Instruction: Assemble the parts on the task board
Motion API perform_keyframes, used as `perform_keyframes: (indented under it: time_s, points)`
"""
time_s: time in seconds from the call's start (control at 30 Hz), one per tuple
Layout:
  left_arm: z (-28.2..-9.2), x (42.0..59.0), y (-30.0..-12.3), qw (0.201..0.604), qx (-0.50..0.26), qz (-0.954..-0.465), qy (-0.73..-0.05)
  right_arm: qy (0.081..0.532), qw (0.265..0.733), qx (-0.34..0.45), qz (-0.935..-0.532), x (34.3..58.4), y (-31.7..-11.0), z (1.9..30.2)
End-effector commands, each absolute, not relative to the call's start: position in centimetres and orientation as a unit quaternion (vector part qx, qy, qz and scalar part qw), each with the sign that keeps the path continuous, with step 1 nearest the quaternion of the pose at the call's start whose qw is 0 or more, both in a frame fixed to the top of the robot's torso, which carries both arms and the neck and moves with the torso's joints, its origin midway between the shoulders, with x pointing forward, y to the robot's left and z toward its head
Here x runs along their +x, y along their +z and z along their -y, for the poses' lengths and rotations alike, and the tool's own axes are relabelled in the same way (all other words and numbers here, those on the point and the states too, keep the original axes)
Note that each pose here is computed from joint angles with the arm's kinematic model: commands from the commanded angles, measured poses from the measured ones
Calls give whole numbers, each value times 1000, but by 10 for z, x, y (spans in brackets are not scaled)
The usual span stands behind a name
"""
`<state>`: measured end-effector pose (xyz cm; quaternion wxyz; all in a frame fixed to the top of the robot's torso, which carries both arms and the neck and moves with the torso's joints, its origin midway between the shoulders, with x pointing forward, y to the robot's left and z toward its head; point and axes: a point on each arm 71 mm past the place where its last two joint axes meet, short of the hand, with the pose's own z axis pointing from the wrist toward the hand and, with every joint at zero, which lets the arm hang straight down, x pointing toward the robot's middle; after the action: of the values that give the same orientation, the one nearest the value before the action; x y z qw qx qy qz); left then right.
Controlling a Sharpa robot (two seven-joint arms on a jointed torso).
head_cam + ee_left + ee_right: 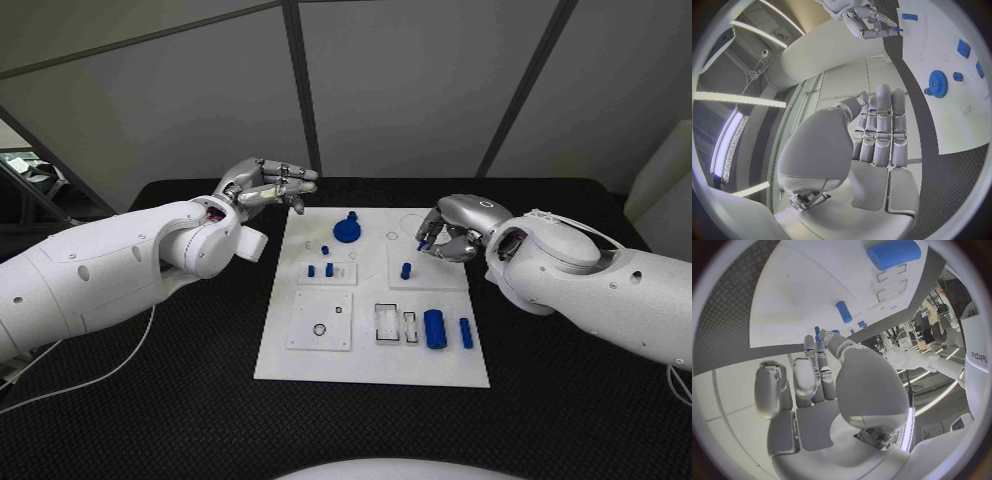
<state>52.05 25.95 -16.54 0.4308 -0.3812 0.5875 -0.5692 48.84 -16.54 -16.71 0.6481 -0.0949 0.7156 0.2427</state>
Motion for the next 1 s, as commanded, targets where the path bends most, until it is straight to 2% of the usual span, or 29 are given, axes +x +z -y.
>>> perform_keyframes:
  time_s: [0.03,0.23,0.53,1.0]
  points:
    - [-258,521,-164,431,-380,-583,-574,278,648,-75,-705,480,-159,153]
    - [-254,522,-164,429,-379,-583,-576,323,632,-91,-699,463,-152,119]
    - [-248,523,-165,424,-377,-585,-579,353,618,-131,-691,449,-150,81]
    - [-238,524,-166,415,-375,-589,-583,354,573,-177,-718,436,-184,45]
